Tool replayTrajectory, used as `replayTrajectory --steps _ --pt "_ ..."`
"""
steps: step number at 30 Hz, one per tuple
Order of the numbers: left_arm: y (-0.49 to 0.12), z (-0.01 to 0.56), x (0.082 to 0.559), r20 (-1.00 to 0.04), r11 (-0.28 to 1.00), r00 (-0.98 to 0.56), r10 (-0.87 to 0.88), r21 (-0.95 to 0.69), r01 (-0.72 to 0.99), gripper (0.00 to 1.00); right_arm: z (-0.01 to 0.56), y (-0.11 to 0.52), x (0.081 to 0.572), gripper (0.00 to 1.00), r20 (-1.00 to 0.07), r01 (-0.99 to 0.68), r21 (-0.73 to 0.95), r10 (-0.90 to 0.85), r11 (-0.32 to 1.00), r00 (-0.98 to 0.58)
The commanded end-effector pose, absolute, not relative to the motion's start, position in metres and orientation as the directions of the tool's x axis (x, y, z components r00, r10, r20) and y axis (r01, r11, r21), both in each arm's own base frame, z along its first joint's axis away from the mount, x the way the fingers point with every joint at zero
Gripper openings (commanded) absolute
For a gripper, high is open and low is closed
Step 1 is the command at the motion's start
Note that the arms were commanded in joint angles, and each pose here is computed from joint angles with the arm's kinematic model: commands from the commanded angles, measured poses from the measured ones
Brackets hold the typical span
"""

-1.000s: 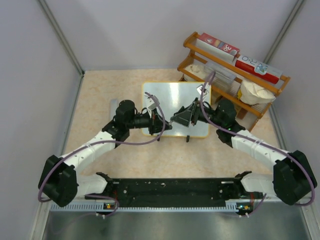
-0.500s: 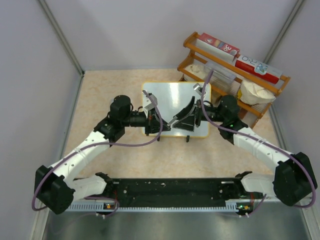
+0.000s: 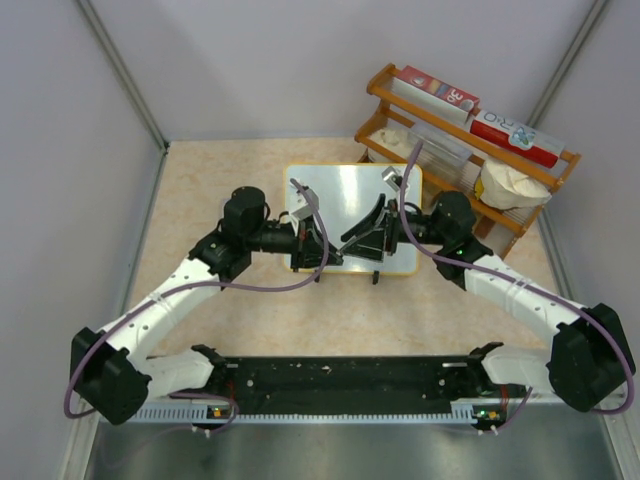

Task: Write a sentence on the whiteboard
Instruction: Pick up the whiteboard marker at the center of the board.

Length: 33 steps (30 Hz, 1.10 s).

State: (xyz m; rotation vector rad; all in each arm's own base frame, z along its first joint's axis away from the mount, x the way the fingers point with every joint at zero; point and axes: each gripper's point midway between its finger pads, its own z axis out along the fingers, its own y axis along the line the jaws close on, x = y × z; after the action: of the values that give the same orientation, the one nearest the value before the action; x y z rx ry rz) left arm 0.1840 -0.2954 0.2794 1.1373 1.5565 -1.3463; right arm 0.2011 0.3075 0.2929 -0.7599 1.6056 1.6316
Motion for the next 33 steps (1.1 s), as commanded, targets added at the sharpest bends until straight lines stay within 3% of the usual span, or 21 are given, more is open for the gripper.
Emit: replayTrajectory --steps 1,12,18,26,28,29,31,33 --pt "-0.300 0.291 0.178 -0.954 -0.009 -0.266 0.137 -0.269 0.963 0.00 0.322 0.311 0.203 0.58 -0.854 -0.863 0.506 0.141 0.003 -0.500" --pt "-0.301 0.293 0.180 -0.955 0.006 -0.261 0.143 -0.263 0.965 0.00 0.308 0.314 0.197 0.51 -0.859 -0.861 0.508 0.076 0.002 -0.507" --pt "-0.301 0.292 0.181 -0.953 0.005 -0.265 0.145 -0.267 0.964 0.00 0.303 0.313 0.195 0.35 -0.860 -0.860 0.509 0.065 0.021 -0.507" --pt "-0.302 0.293 0.179 -0.952 0.003 -0.269 0.146 -0.272 0.962 0.00 0.303 0.315 0.190 0.30 -0.858 -0.859 0.511 0.049 -0.008 -0.511" --pt "-0.303 0.293 0.178 -0.951 -0.002 -0.272 0.146 -0.275 0.961 0.00 0.302 0.316 0.189 0.24 -0.857 -0.858 0.514 0.045 -0.011 -0.514" --pt "-0.304 0.293 0.177 -0.952 -0.006 -0.270 0.146 -0.274 0.962 0.00 0.301 0.317 0.188 0.13 -0.854 -0.855 0.518 0.041 -0.012 -0.518" --pt "-0.304 0.292 0.177 -0.950 -0.008 -0.276 0.148 -0.280 0.960 0.00 0.301 0.317 0.188 0.02 -0.852 -0.853 0.522 0.039 -0.011 -0.522" --pt "-0.304 0.291 0.177 -0.949 -0.004 -0.278 0.151 -0.281 0.960 0.00 0.299 0.317 0.189 0.00 -0.852 -0.853 0.523 0.037 -0.002 -0.522"
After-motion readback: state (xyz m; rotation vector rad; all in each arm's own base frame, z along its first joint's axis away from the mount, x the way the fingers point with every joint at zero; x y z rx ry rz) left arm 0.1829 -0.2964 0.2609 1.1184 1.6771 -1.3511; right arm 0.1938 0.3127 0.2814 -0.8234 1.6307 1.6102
